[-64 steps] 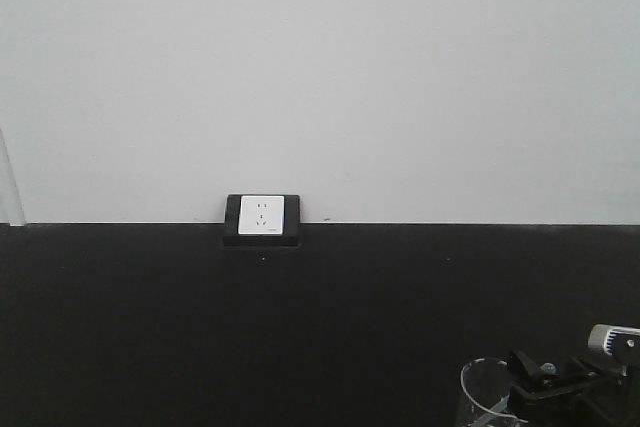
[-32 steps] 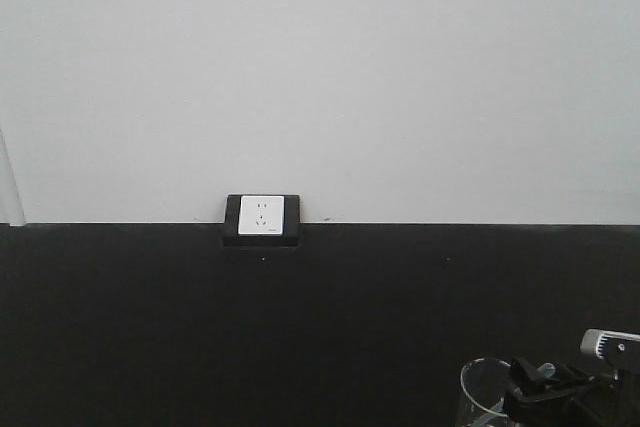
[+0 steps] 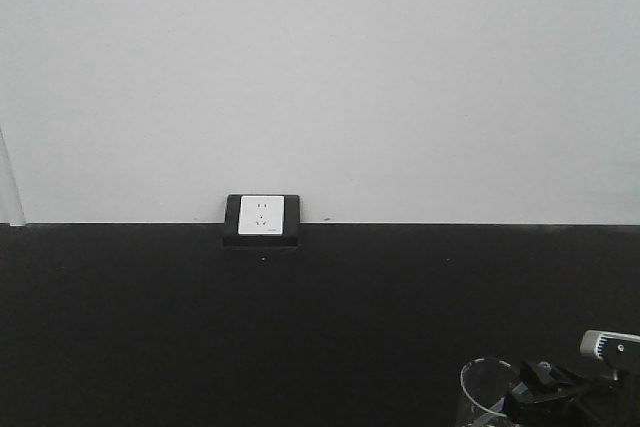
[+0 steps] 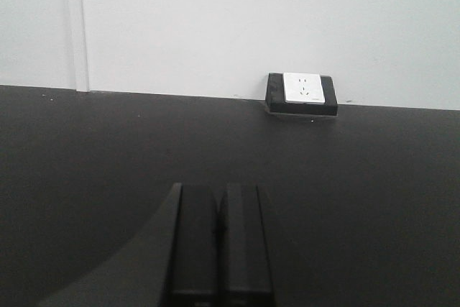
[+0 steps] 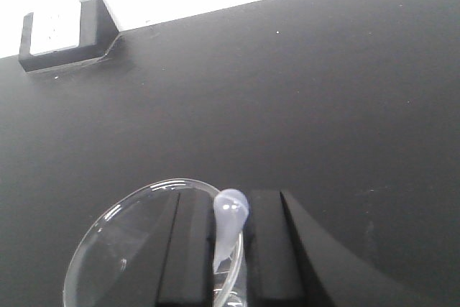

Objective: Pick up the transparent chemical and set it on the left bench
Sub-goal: 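Close the right gripper on the transparent dropper pipette's bulb end, then lift the pipette out of the beaker with the right gripper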

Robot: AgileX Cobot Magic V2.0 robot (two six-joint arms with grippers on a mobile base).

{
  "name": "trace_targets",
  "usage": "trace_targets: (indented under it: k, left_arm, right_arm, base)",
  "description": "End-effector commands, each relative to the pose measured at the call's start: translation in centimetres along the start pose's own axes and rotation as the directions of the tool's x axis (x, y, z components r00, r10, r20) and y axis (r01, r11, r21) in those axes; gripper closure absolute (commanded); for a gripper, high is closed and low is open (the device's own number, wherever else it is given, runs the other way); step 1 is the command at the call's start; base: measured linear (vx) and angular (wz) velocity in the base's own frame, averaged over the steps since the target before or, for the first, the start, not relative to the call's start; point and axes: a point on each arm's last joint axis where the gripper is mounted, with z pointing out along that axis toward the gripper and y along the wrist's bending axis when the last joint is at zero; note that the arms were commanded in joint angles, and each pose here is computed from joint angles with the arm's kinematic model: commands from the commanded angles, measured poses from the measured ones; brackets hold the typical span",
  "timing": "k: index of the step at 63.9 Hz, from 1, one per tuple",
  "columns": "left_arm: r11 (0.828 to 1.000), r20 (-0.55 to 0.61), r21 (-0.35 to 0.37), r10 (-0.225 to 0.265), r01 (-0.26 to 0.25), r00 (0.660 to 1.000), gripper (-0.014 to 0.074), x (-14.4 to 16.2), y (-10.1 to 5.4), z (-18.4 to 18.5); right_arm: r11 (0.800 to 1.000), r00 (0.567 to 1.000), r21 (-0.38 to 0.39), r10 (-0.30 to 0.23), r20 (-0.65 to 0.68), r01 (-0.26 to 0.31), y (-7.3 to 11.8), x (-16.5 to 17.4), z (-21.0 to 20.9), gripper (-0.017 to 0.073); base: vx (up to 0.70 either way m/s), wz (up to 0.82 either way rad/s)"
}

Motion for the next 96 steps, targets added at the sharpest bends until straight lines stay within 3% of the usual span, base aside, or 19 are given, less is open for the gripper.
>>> trace_targets:
  k: [1,16,34,56,74,85,96]
  left_arm:
    - [1.0,0.081,-0.002,-0.009,0.009,0.997,0.0597,-0.3,0.0,-0.1]
    - [1.0,0.081,-0.002,-0.009,0.009,0.997,0.0597,-0.3,0.0,-0.1]
    - [1.0,0.081,-0.002,-0.009,0.009,0.997,0.0597,-0.3,0.0,-0.1]
    - [1.0,0.081,-0.002,-0.009,0.009,0.997,0.0597,-0.3,0.0,-0.1]
    - [1.0,0.081,-0.002,-0.009,0.009,0.997,0.0597,-0.3,0.0,-0.1]
    - [1.0,0.081,-0.002,-0.009,0.009,0.997,0.0597,-0.3,0.0,-0.1]
    - [1.0,0.081,-0.002,-0.009,0.009,0.997,0.0597,-0.3,0.0,-0.1]
  right_arm:
    - [0.999,0.991,-0.038,-0.006,0.134,0.011,0.6,-2.2,-0.1,0.0358]
    - [0.999,0.991,-0.038,-0.006,0.135,0.011,0.6,-2.2,-0.1,0.0379]
    - [0.998,0.983,-0.057,-0.007,0.182,0.017,0.8,-2.7,-0.2,0.0571]
    - [0.996,0.96,-0.081,-0.014,0.279,0.038,1.5,-5.0,-2.1,0.0567]
    - [0.98,0.932,-0.106,-0.121,0.343,0.166,3.2,-8.4,-7.5,0.0567]
    - [0.98,0.897,-0.099,-0.113,0.427,0.171,3.7,-10.2,-11.4,0.0567]
    - [0.982,0.893,-0.075,-0.124,0.433,0.172,3.8,-10.6,-13.5,0.0567]
  base:
    - [0.0,0.0]
    - [0.0,0.0]
    - [0.0,0.0]
    - [0.0,0.0]
    - [0.0,0.0]
    - [0.0,0.0]
    - [0.0,0.0]
